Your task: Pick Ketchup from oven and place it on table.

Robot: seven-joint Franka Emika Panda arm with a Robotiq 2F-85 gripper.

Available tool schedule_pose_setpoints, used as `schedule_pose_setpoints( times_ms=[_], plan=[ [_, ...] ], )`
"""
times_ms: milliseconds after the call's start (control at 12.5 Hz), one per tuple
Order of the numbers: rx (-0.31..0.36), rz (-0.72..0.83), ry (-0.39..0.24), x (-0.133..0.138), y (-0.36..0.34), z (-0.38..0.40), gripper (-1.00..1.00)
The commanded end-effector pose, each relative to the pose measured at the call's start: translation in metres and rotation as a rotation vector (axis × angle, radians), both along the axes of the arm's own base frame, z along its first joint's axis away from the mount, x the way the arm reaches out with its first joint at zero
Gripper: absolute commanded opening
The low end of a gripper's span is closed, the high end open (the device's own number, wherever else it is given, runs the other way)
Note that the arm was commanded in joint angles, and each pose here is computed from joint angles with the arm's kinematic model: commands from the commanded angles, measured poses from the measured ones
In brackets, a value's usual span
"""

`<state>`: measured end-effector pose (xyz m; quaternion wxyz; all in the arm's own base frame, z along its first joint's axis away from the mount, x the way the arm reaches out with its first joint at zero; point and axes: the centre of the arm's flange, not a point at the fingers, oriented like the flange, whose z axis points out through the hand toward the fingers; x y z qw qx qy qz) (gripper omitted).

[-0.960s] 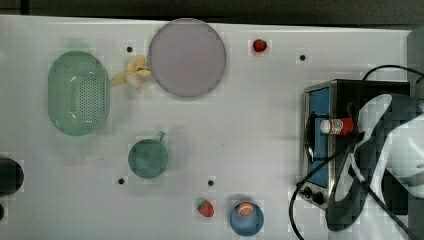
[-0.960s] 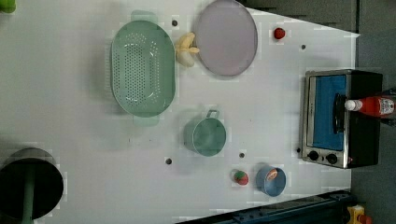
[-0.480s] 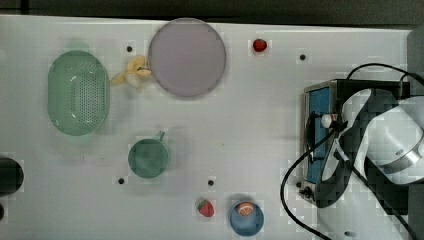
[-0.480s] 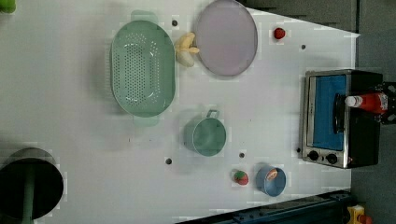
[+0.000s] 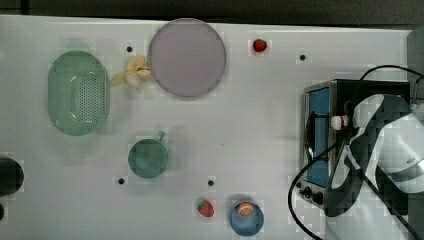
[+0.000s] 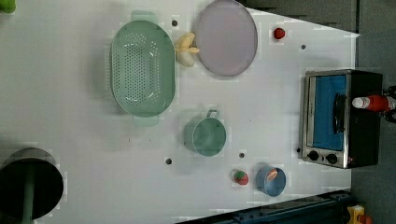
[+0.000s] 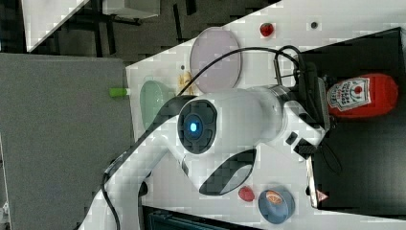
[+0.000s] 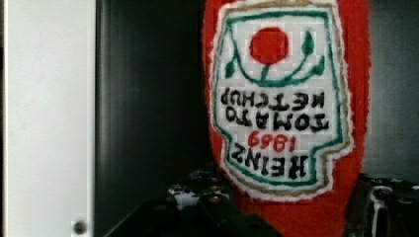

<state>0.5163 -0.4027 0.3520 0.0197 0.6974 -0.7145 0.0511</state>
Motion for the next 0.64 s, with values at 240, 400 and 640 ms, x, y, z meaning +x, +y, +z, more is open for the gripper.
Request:
schedule_pose_setpoints(
  times_ms=[240,400,640],
  plan=[
    [0.040,0.019,-0.027,0.016,0.008,0.091,0.27],
    [0.068,0.088,-0.008,0.029,0.038,0.146,0.27],
    [0.075,0.229,-0.042,0.055,0.108,0.210,0.27]
  ],
)
